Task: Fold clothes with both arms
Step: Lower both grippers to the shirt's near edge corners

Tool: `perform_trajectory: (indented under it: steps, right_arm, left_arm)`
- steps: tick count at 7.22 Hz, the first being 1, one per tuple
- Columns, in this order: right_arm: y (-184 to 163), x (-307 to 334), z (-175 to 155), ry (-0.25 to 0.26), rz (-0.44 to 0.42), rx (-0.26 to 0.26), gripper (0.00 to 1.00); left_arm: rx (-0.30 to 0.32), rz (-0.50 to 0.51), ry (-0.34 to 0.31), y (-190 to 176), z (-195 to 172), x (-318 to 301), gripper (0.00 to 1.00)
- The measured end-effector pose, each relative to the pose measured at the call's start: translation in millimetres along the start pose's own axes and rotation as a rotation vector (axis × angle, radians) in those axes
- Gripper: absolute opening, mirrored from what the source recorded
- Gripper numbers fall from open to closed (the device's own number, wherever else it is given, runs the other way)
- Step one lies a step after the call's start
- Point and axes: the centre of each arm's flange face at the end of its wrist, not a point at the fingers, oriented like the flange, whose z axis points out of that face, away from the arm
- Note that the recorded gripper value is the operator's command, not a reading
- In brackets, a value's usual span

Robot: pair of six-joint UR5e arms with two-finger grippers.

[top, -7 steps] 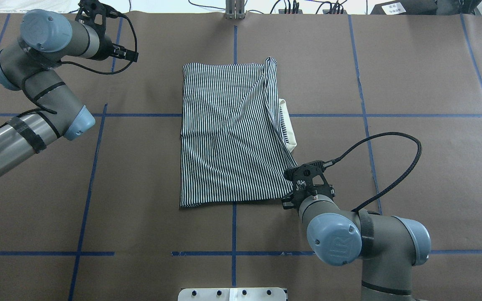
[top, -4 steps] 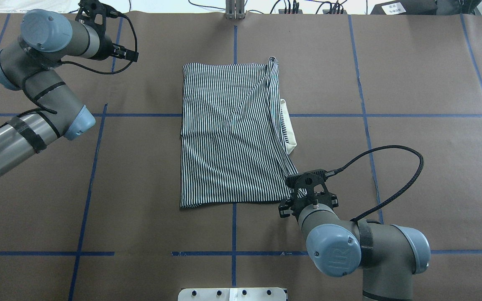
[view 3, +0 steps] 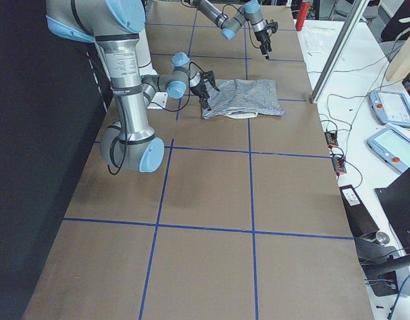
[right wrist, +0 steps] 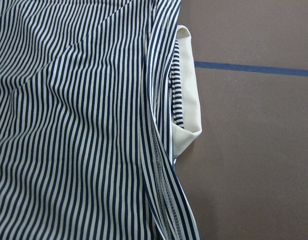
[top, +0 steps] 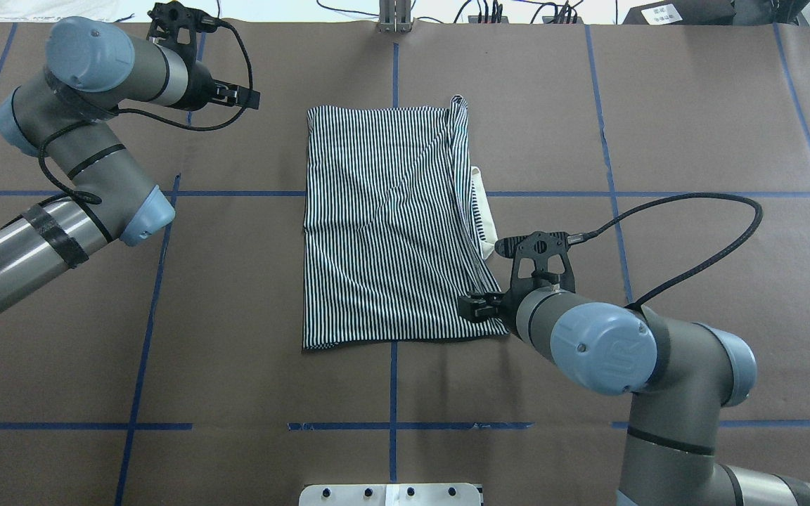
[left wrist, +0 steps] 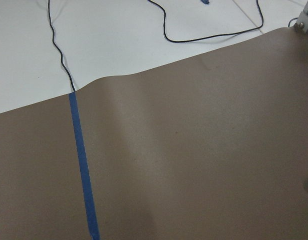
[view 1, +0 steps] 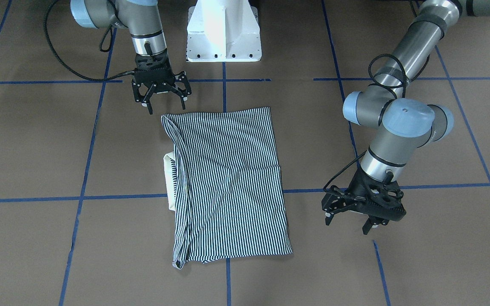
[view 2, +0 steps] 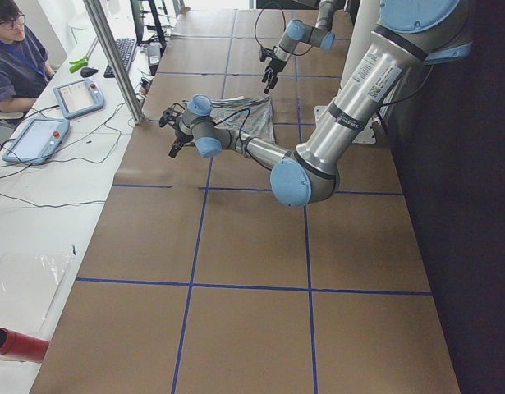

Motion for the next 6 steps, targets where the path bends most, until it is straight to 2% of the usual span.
perform_trajectory:
  steps: [1,3,4,5,6]
  right_arm:
    - [-15.7,5.3,-5.6,-0.047,0.045,-0.003,1.0]
    - [-28.1,7.6,-12.9,-0.108,0.147,0.004,1.0]
    - [-31.5,8.6,-13.9,-0.115,0.174,0.008,1.0]
    - [-33.8,9.9,-13.7,-0.115,0.189,0.011,1.0]
    - [-34.7,10.5,-13.3,-0.114,0.199,0.012,1.0]
  left_arm:
    - [-0.021,-0.078,0.042,15.5,-14.2,29.7,1.0]
    - [-0.072,-0.206,0.108,79.5,-61.5,88.7,1.0]
    - [-0.08,-0.296,0.13,120.2,-81.8,114.2,0.88]
    - [-0.085,-0.406,0.141,159.8,-90.2,141.6,0.67]
    - [-0.096,-0.501,0.143,191.3,-90.6,162.8,0.61]
